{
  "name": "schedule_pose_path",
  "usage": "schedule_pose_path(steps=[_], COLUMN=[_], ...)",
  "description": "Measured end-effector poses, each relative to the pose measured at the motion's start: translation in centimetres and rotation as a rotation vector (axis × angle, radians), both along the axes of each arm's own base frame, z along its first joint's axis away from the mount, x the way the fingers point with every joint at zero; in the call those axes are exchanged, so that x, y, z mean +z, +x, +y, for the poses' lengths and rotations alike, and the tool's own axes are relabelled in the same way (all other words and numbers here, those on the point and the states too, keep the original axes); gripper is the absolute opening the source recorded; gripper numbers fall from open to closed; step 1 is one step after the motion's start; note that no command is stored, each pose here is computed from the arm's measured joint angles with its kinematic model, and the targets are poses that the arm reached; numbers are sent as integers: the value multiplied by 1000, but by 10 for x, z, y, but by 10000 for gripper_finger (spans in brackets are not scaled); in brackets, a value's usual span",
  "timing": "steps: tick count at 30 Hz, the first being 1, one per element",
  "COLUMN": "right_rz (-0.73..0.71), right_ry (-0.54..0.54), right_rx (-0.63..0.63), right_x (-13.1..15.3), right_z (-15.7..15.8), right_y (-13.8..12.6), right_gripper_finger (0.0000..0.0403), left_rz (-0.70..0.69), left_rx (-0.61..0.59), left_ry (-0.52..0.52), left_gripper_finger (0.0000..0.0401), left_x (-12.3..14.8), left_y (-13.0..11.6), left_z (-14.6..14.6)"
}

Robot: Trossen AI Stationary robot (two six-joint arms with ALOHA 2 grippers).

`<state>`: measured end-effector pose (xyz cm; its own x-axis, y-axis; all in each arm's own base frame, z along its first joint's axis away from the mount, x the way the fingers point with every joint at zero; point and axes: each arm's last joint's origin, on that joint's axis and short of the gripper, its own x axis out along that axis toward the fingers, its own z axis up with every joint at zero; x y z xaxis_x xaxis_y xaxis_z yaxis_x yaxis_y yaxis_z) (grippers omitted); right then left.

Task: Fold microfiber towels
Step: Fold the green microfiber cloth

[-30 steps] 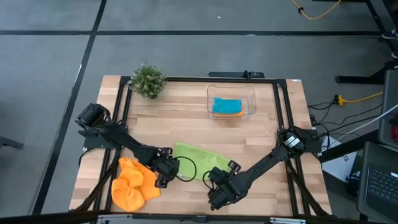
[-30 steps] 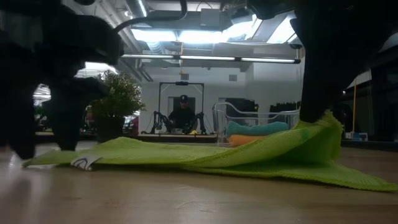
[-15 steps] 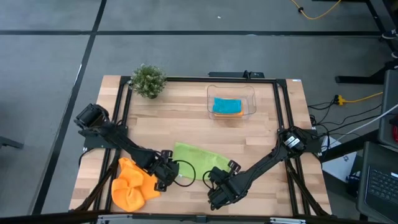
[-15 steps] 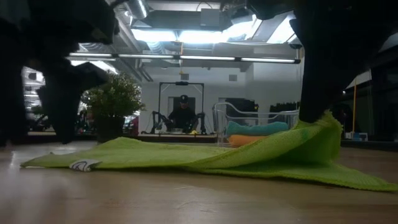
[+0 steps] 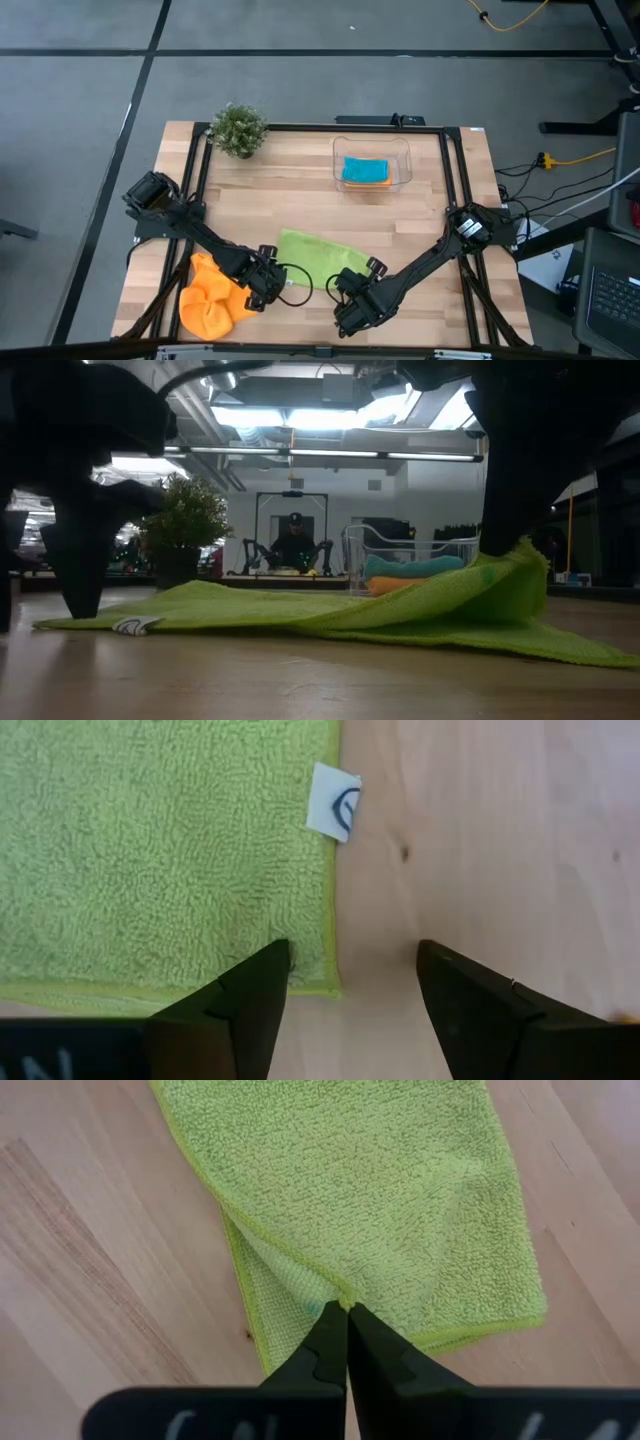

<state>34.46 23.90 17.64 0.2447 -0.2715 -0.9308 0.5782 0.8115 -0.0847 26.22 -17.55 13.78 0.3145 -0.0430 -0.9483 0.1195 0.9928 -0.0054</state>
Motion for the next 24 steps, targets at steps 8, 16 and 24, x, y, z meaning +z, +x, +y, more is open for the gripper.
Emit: schedule_pose_path(steps=[8,16,24], right_rz=[-4,-5,-5], right_ry=[3,3,4], right_rx=[-1,-1,0], right_x=[0,0,0], right_z=[0,0,1], right_y=[0,0,0], right_gripper_finger=[4,4,4], left_rz=[31,51,43], left_rx=[23,68,104], left_ry=[13,33,34], left_gripper_finger=[214,93,3], left_x=[-11,-11,-7], left_y=[4,8,10], left_z=[2,13,19])
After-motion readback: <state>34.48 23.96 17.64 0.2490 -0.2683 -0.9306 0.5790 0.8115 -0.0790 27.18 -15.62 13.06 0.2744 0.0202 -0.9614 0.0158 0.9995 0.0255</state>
